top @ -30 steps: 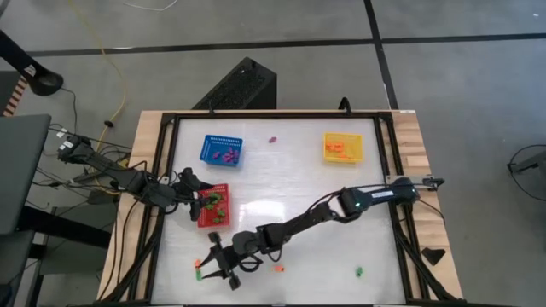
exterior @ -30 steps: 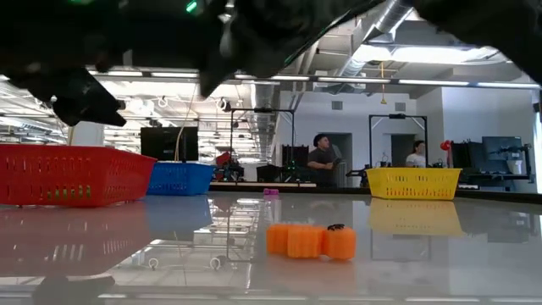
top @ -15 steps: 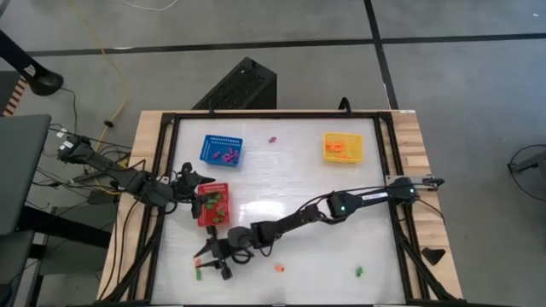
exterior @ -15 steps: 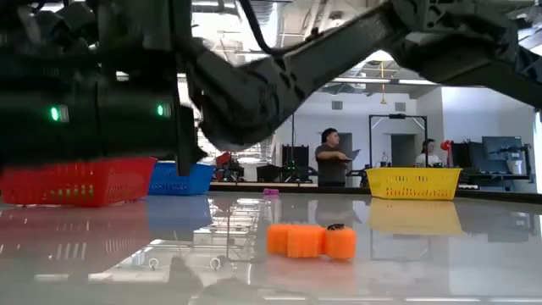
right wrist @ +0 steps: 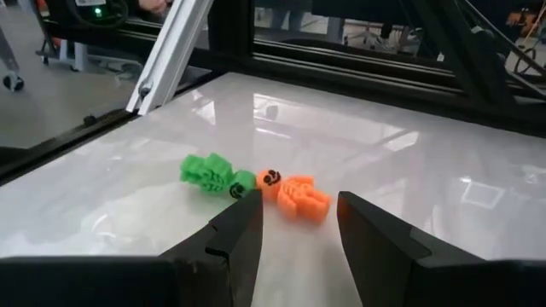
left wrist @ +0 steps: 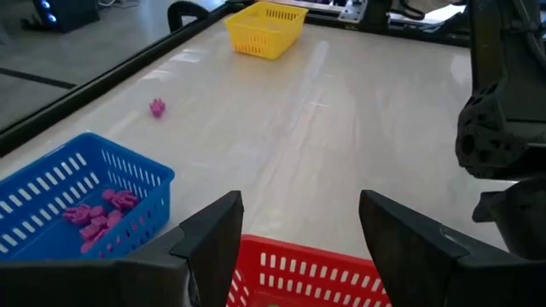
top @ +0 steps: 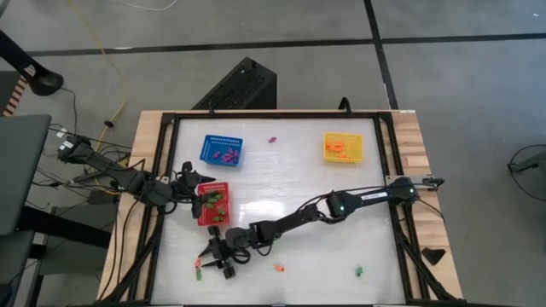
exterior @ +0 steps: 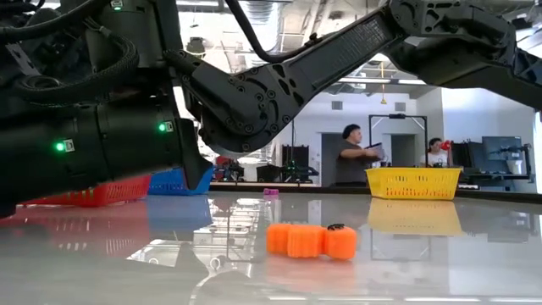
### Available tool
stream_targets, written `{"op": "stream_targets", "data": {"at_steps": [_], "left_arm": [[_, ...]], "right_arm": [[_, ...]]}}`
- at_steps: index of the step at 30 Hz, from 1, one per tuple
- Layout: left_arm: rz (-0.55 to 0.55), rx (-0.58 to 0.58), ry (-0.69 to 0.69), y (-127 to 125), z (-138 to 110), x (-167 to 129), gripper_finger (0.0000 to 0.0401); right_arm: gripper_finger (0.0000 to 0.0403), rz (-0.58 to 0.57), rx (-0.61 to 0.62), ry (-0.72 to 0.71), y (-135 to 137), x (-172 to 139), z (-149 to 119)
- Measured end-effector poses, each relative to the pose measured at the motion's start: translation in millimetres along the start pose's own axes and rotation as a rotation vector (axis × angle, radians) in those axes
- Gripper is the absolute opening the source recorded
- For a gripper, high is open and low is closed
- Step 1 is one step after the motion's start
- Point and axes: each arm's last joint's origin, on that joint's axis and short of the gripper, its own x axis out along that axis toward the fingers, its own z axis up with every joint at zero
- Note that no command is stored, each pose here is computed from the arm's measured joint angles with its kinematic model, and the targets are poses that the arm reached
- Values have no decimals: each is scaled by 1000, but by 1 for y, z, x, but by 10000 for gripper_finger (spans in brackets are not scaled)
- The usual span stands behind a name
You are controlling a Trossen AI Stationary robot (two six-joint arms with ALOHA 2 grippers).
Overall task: Sort Halloween decoration
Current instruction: Put the orange skeleton toy into the yellow bin
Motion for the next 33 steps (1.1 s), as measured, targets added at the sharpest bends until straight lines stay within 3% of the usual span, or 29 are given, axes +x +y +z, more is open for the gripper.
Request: {"op": "stream_targets", "data": {"at_steps": [5,8,12,15,18,21,25,27,33], "left_arm": [[-11,-18,4,0,0,0,226],[-155,-62,47,-6,6,-2,226],[-369,-86,57,-20,38,-15,226],[-446,-47,124,-35,59,-26,225],[-481,-15,253,-59,64,-29,215],[-517,20,447,-88,53,-29,196],[-442,22,681,-117,44,-36,163],[-389,10,767,-129,38,-39,146],[-418,-60,935,-166,-1,-41,102]], "right_arm": [[183,31,7,34,-3,-1,0],[182,44,8,63,-2,-3,8],[181,57,-13,95,1,-7,33],[180,64,-22,105,2,-12,51],[180,73,-17,139,6,-12,51],[180,82,-11,177,10,-13,46],[180,98,-5,236,17,-13,42],[180,105,-5,257,20,-13,39],[180,107,-8,244,22,-13,41]]}}
